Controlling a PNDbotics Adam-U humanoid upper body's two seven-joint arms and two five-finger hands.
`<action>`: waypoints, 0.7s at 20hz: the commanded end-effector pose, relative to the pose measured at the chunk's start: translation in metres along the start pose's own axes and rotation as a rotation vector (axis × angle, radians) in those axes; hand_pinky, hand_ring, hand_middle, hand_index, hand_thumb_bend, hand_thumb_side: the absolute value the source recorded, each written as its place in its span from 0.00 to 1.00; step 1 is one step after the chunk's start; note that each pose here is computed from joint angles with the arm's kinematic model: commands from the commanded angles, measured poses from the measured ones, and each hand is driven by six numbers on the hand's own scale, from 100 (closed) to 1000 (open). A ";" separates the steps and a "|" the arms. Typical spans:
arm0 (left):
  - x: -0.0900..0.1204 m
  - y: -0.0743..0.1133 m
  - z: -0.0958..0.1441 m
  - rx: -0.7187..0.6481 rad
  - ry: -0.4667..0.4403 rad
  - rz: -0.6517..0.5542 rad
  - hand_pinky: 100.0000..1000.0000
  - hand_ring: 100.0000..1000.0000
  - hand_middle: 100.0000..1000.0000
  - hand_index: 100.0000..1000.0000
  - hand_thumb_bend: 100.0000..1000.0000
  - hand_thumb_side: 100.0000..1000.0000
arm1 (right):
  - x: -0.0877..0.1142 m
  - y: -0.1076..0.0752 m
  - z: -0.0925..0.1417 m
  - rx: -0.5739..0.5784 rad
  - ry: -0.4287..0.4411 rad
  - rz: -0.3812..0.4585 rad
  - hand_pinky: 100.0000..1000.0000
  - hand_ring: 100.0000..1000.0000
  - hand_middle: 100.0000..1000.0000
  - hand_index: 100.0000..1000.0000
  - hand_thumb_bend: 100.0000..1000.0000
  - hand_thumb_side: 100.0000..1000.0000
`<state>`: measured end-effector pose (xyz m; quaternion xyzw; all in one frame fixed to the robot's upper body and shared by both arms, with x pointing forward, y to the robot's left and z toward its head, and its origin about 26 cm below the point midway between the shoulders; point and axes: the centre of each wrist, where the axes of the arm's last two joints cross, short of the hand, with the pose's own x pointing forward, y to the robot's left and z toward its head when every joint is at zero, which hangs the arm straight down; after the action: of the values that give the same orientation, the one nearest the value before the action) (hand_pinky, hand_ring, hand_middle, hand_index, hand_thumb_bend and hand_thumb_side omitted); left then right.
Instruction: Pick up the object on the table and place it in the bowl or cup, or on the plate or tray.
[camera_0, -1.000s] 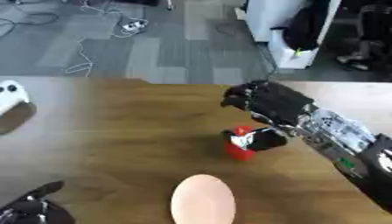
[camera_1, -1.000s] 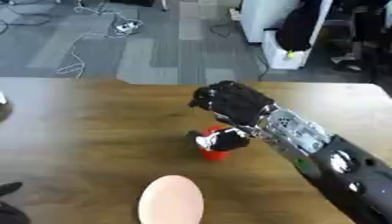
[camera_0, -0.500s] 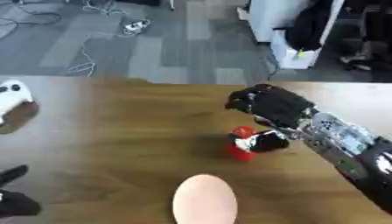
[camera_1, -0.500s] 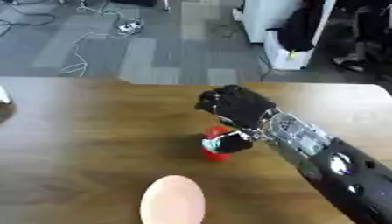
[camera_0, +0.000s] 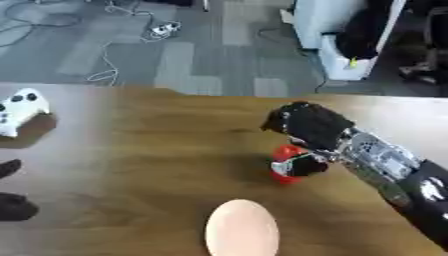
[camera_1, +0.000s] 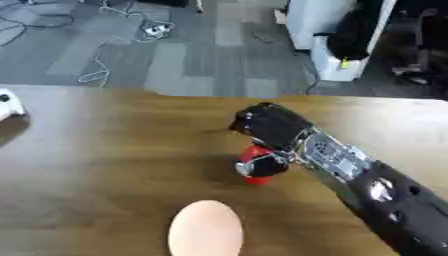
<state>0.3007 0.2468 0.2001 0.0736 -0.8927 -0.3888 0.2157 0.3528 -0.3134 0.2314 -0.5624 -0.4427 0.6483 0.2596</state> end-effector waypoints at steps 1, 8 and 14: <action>0.005 0.007 -0.006 0.018 -0.040 -0.008 0.71 0.99 0.58 0.73 0.00 0.69 | -0.007 -0.003 0.001 -0.019 0.024 0.023 0.76 0.82 0.78 0.85 0.33 0.77; 0.006 0.008 -0.008 0.026 -0.048 -0.009 0.70 0.99 0.58 0.73 0.00 0.69 | -0.005 -0.006 0.003 -0.033 -0.006 0.028 0.78 0.83 0.81 0.85 0.39 0.84; 0.005 0.007 -0.005 0.025 -0.030 -0.015 0.70 1.00 0.58 0.73 0.00 0.69 | 0.004 -0.021 0.012 -0.042 -0.120 0.086 0.82 0.86 0.83 0.84 0.45 0.88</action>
<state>0.3013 0.2446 0.2019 0.0699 -0.8971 -0.3824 0.2099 0.3425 -0.3019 0.2348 -0.5389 -0.4524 0.6778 0.2133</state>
